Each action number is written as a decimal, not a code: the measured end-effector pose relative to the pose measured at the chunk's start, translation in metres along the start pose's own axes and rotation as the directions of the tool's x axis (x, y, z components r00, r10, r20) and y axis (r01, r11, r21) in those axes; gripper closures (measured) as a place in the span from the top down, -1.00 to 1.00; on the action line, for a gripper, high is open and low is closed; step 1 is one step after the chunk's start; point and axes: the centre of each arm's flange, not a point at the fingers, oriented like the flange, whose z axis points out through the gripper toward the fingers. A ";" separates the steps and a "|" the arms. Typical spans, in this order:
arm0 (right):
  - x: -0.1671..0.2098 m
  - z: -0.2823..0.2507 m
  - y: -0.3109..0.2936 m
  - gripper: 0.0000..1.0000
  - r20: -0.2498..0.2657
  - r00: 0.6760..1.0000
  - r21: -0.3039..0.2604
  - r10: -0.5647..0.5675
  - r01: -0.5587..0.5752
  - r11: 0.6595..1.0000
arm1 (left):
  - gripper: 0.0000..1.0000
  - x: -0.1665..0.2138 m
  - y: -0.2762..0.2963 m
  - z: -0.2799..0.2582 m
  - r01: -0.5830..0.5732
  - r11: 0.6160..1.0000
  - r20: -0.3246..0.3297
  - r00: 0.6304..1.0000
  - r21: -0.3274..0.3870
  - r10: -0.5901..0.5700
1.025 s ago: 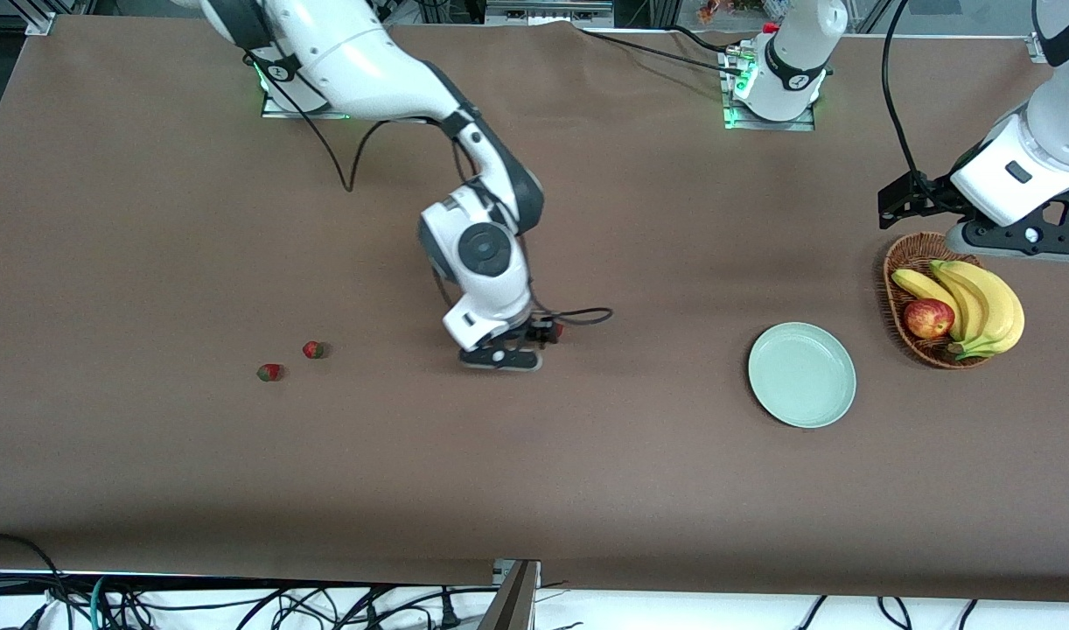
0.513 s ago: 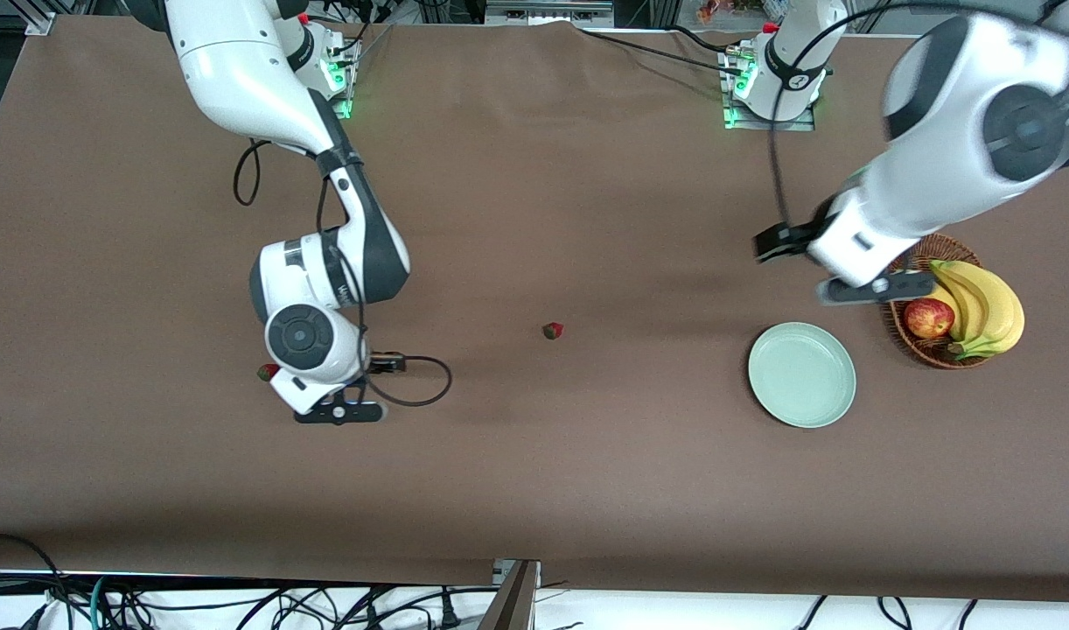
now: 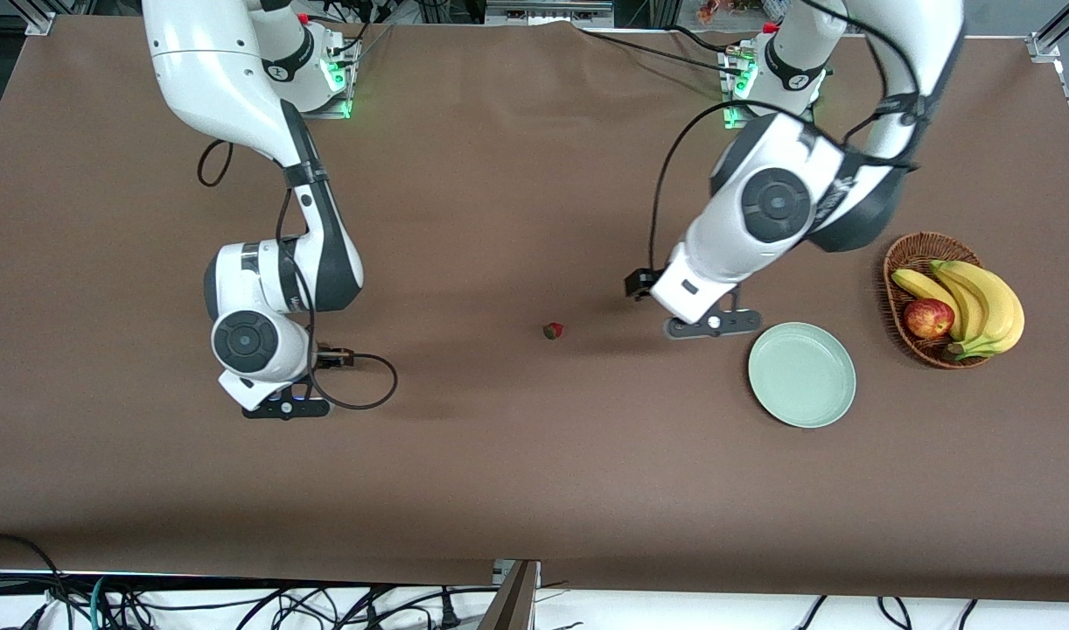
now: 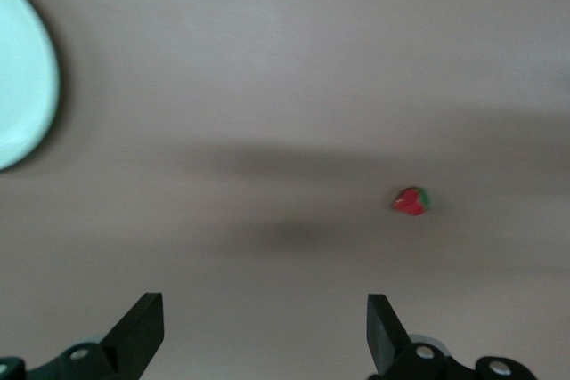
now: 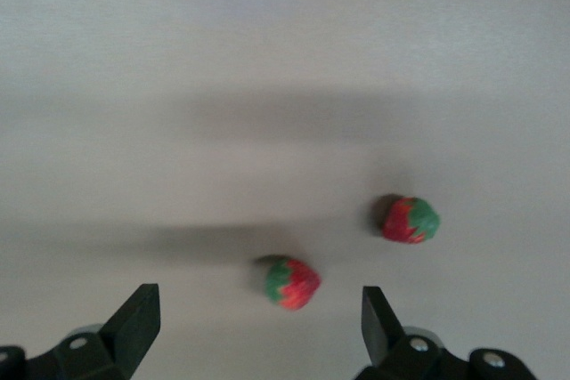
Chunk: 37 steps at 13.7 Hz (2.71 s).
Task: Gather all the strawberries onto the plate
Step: 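Reach the left gripper to the strawberry while the right gripper reaches another, then grasp the strawberry with the left gripper while the right gripper grasps another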
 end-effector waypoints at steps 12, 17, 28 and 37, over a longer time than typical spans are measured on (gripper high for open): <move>-0.038 0.053 0.020 1.00 -0.033 0.996 0.098 0.087 -0.084 0.992 | 1.00 0.019 0.073 0.108 0.184 0.982 -0.139 0.973 -0.028 -0.186; -0.041 0.065 0.031 0.96 -0.064 0.994 0.103 0.085 -0.078 0.992 | 1.00 0.005 0.118 0.167 0.225 0.974 -0.191 0.957 -0.001 -0.221; -0.042 0.066 0.031 0.10 -0.066 0.995 0.105 0.076 -0.069 0.992 | 0.67 -0.012 0.133 0.207 0.221 0.975 -0.173 0.961 0.016 -0.215; -0.031 0.042 0.024 -0.28 -0.119 0.990 0.130 0.071 -0.056 0.990 | -0.39 -0.010 0.133 0.205 0.149 0.988 -0.175 0.974 0.031 -0.141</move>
